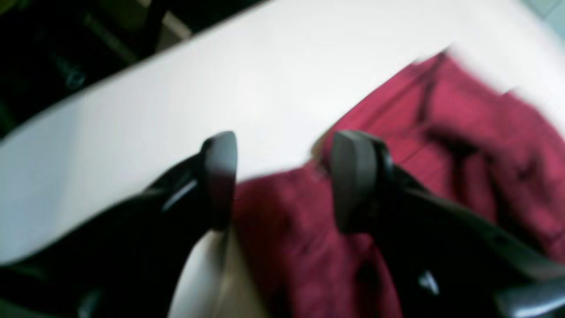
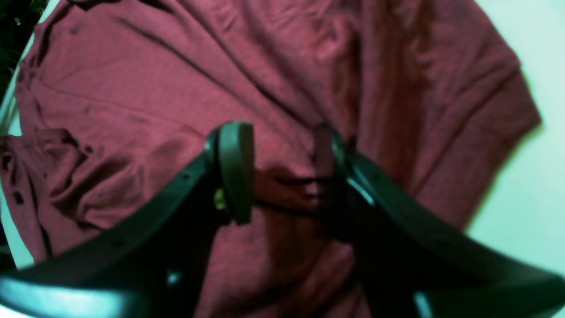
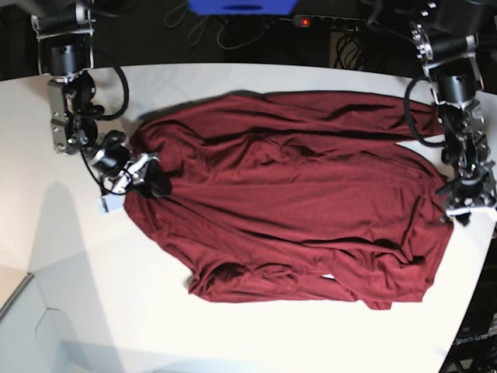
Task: Layout the t-shirt on the table in an organized manner, then fold the t-shirt properly
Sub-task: 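Grasp the shirt side with the left gripper and pull it outward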
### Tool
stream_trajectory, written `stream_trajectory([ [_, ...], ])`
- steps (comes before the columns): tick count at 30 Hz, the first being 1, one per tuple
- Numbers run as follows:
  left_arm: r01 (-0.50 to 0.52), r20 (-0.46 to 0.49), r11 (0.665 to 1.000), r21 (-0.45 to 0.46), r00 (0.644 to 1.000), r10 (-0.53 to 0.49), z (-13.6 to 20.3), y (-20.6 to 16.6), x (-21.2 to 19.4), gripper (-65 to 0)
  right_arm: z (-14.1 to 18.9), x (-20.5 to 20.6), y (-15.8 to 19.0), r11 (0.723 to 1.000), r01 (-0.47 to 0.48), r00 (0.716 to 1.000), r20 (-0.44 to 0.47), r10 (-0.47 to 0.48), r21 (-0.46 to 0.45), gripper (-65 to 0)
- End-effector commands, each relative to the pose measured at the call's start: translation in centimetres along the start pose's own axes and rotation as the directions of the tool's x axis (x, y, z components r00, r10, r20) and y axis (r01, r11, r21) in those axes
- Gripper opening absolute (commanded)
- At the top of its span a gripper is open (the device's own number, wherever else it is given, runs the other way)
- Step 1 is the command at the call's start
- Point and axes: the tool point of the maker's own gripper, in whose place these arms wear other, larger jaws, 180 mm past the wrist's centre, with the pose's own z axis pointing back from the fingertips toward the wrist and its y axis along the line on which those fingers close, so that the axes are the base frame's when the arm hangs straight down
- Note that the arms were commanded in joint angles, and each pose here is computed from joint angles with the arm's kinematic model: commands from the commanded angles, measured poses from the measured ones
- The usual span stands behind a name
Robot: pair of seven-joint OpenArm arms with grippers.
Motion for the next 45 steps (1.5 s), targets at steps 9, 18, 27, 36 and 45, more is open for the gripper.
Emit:
stream_trajectory([
  [9,-0.014,0.001,1.000,0.007,1.000,0.014,-1.0,-0.1,0.2,-32.2,0.1,0.3,-0.4,1.000,-0.016,1.000,-0.014,0.016,-0.015,-43.4],
  [18,-0.026,-0.050,0.999,0.037,0.998,0.028,-1.5,0.5,-1.5,-56.1,0.3,0.2,-0.7,1.000,-0.020,1.000,-0.018,0.019,-0.019,-43.4],
  [27,-0.001,-0.014,1.000,0.030,1.000,0.001,-0.2,1.8,-0.8,-64.8,0.2,0.3,-0.6,1.000,-0.018,1.000,-0.015,0.018,-0.017,-43.4],
  [36,-0.029,0.146,0.998,0.060,0.989,0.020,5.4,6.1,2.7,-64.8,0.2,0.4,-0.6,1.000,-0.019,1.000,-0.013,0.019,-0.017,-43.4],
  [45,-0.008,0.130,0.990,0.142,0.991,-0.011,8.1,11.0,1.6,-64.8,0.1,0.4,-0.5,1.000,-0.017,1.000,-0.013,0.017,-0.016,-43.4],
])
